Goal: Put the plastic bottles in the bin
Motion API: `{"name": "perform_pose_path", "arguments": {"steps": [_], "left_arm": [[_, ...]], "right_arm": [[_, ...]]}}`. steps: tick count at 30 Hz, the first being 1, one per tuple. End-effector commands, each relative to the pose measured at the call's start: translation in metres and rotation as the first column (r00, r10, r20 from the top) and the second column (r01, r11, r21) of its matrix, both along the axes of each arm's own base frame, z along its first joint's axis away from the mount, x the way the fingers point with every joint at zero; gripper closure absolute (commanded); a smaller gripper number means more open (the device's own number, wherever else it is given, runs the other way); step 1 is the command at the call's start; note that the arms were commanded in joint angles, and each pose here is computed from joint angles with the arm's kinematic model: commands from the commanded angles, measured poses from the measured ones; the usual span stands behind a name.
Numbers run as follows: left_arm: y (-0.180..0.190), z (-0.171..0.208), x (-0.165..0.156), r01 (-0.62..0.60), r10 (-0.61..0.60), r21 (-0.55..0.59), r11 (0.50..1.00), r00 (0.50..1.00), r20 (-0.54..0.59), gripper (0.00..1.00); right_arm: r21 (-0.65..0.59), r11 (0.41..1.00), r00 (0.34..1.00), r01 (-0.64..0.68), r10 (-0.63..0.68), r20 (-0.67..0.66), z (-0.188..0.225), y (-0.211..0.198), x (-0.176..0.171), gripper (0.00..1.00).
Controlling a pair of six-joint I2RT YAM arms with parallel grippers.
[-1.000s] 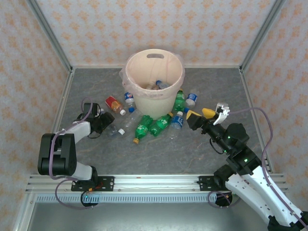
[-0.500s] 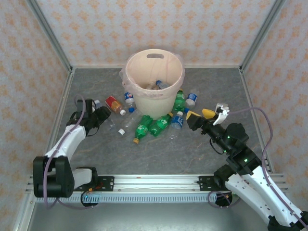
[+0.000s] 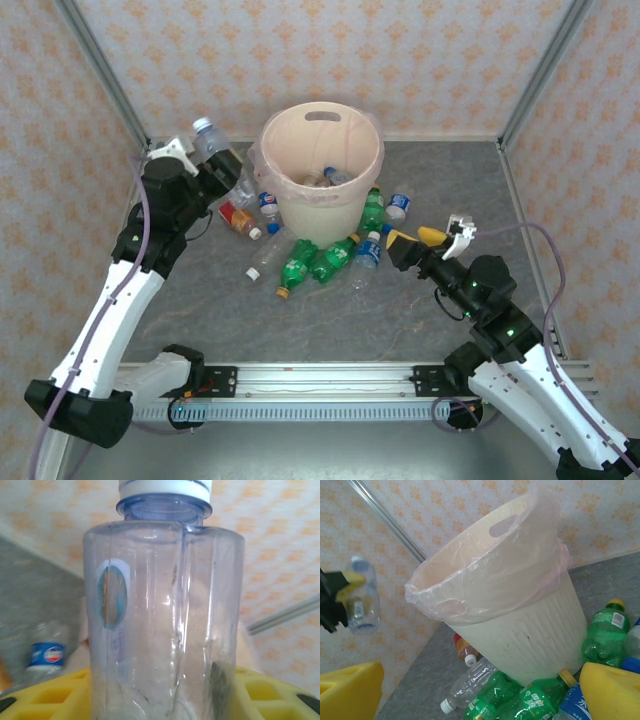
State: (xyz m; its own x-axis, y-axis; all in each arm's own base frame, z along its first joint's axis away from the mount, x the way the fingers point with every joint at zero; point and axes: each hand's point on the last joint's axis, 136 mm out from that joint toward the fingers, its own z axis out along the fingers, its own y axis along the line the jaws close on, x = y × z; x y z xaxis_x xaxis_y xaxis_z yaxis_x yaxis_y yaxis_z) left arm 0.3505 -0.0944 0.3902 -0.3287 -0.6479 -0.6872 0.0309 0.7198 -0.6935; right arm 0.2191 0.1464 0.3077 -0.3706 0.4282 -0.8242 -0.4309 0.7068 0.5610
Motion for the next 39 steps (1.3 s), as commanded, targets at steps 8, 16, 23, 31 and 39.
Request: {"name": "perform_pose_path", "arguments": {"steps": [8, 16, 23, 31, 39], "left_arm": [[-0.056, 0.068, 0.027, -0.047, 0.004, 0.242, 0.969, 0.984, 0.176, 0.48], [-0.082, 0.053, 0.065, -0.066, 0.010, 0.363, 0.930, 0.988, 0.155, 0.47], [-0.093, 0.034, 0.089, -0.059, 0.014, 0.425, 0.903, 0.994, 0.108, 0.46], [-0.095, 0.033, 0.085, -0.032, -0.002, 0.422, 0.906, 0.997, 0.079, 0.16], [-0.078, 0.027, 0.055, -0.024, -0.004, 0.410, 0.912, 0.998, 0.067, 0.11]], "right_arm": [[0.070, 0.989, 0.987, -0.134, 0.127, 0.102, 0.042, 0.013, -0.021, 0.00], [0.066, 0.989, 0.988, -0.133, 0.126, 0.094, 0.043, 0.012, -0.022, 0.00], [0.061, 0.990, 0.989, -0.127, 0.122, 0.087, 0.043, 0.011, -0.023, 0.00], [0.060, 0.991, 0.990, -0.121, 0.116, 0.082, 0.040, 0.010, -0.023, 0.00], [0.068, 0.990, 0.990, -0.125, 0.119, 0.074, 0.035, 0.011, -0.022, 0.00]]}}
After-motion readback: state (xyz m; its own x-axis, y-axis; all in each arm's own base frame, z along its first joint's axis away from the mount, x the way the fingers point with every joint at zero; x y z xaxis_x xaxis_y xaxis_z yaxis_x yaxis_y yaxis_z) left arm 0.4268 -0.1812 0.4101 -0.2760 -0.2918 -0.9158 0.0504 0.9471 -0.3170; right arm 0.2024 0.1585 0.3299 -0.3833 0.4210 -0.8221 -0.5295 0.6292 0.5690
